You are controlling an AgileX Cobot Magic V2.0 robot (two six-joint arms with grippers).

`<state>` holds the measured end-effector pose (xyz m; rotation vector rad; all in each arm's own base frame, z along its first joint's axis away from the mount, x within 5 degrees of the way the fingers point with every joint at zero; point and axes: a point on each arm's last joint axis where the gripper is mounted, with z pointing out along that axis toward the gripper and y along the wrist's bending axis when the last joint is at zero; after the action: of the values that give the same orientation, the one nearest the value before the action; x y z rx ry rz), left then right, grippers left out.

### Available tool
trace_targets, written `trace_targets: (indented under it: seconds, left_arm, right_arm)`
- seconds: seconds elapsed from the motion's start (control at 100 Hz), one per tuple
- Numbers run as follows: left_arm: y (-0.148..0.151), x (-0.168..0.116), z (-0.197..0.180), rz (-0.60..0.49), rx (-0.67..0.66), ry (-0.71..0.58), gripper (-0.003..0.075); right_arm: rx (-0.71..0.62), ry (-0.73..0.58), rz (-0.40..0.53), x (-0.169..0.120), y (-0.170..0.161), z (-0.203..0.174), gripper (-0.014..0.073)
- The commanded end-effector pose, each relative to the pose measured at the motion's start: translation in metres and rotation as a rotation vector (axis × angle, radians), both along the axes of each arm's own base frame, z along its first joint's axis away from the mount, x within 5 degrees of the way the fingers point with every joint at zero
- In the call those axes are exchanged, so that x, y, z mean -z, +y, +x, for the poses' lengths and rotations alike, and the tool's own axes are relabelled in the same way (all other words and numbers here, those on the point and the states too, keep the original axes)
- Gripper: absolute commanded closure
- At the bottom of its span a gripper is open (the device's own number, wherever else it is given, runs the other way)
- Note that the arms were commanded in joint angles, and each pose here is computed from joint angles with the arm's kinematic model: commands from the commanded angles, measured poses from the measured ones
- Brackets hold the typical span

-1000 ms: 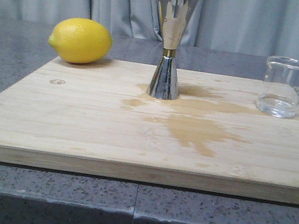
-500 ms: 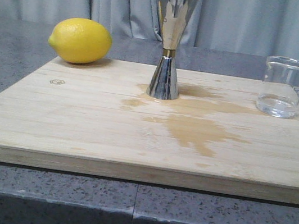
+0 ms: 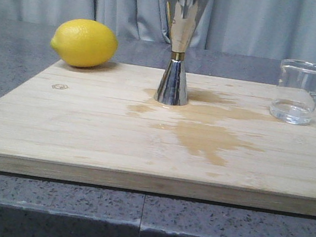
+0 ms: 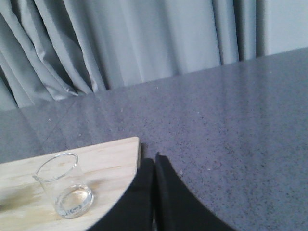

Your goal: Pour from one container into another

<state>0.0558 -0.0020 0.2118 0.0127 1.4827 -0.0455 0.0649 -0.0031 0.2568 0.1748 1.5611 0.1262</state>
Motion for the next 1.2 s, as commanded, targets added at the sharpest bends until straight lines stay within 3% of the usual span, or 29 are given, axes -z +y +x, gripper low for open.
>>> trace_targets:
  seconds: [0.0, 0.32, 0.55, 0.66, 0.78, 0.85, 1.19]
  left_arm:
    - [0.0, 0.001, -0.001, -0.009, -0.005, -0.07, 0.0739]
    - [0.0, 0.001, -0.001, -0.009, -0.005, -0.07, 0.0739]
    - [0.0, 0.001, -0.001, -0.009, -0.005, -0.07, 0.0739]
    - [0.0, 0.001, -0.001, -0.009, -0.005, -0.07, 0.0739]
    - [0.0, 0.001, -0.001, -0.009, -0.005, -0.07, 0.0739]
    - [0.0, 0.001, -0.001, -0.009, -0.005, -0.07, 0.0739]
    - [0.0, 0.001, -0.001, -0.009, -0.005, -0.07, 0.0739]
  right_arm:
    - [-0.029, -0.184, -0.019, 0.001, 0.004, -0.007, 0.0667]
    - [-0.025, -0.168, -0.019, 0.043, 0.004, -0.011, 0.0667]
    - [-0.01, -0.12, -0.03, 0.047, 0.002, -0.01, 0.0667]
    - [-0.006, -0.113, -0.081, 0.047, 0.002, -0.01, 0.0667]
    - [0.01, -0.107, -0.241, 0.047, 0.002, -0.01, 0.0667]
    - [0.019, -0.117, -0.287, 0.046, 0.001, -0.01, 0.0667]
    - [0.027, -0.147, -0.302, 0.043, 0.001, -0.011, 0.0667]
